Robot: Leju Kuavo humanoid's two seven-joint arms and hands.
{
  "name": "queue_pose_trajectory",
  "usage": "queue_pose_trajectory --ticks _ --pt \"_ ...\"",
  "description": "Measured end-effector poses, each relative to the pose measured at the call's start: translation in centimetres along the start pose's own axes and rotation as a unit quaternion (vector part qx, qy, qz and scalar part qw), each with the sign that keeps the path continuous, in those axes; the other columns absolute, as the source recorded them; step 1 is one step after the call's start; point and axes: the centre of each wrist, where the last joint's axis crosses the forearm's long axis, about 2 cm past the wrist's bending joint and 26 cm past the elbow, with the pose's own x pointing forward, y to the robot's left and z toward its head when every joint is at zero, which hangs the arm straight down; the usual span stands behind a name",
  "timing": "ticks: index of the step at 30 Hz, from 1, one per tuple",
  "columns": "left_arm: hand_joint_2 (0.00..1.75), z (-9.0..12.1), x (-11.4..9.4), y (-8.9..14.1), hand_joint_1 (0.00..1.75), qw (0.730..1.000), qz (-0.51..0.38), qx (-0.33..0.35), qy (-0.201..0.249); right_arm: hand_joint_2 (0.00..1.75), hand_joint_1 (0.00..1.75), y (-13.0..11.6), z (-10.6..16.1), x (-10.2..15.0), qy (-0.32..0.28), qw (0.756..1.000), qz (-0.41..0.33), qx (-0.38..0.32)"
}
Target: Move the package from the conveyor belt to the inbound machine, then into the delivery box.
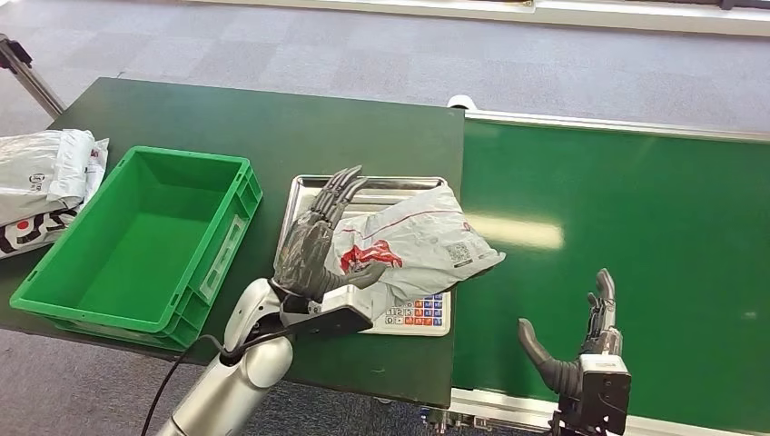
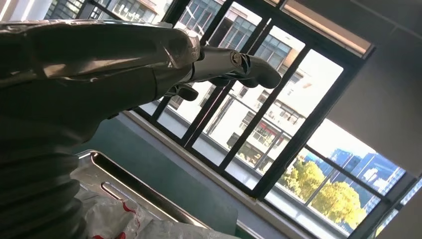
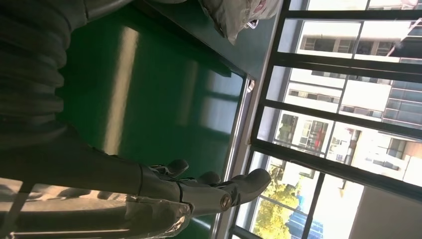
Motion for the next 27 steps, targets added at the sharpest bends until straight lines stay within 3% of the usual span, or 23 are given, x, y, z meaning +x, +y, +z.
queue_pose_trajectory --ticks 10,21,22,25,26,27 --pt "1.75 -3.4 -1.6 -1.6 0.0 0.979 -0.028 -0.201 0.029 1.75 0.0 0.1 0.1 0.0 0.004 1.0 0.0 0.003" --pt "1.75 -3.7 -3.6 -3.2 0.01 0.958 -0.043 -0.276 0.059 1.75 0.0 0.1 -0.5 0.2 0.005 1.0 0.003 0.006" --pt "1.75 -3.7 -3.7 -3.2 0.13 0.958 -0.045 -0.278 0.062 1.75 0.0 0.1 -0.5 0.2 0.005 1.0 0.003 0.006" --pt "1.75 -3.7 -3.9 -3.3 1.37 0.955 -0.049 -0.284 0.068 1.75 0.0 0.1 -0.5 0.2 0.005 1.0 0.002 0.005" --pt "1.75 -3.7 -3.9 -3.4 1.68 0.954 -0.051 -0.285 0.07 1.75 0.0 0.1 -0.5 0.2 0.005 1.0 0.002 0.005" --pt "1.75 -3.7 -4.0 -3.4 1.71 0.954 -0.053 -0.286 0.073 1.75 0.0 0.1 -0.5 0.2 0.005 1.0 0.002 0.005"
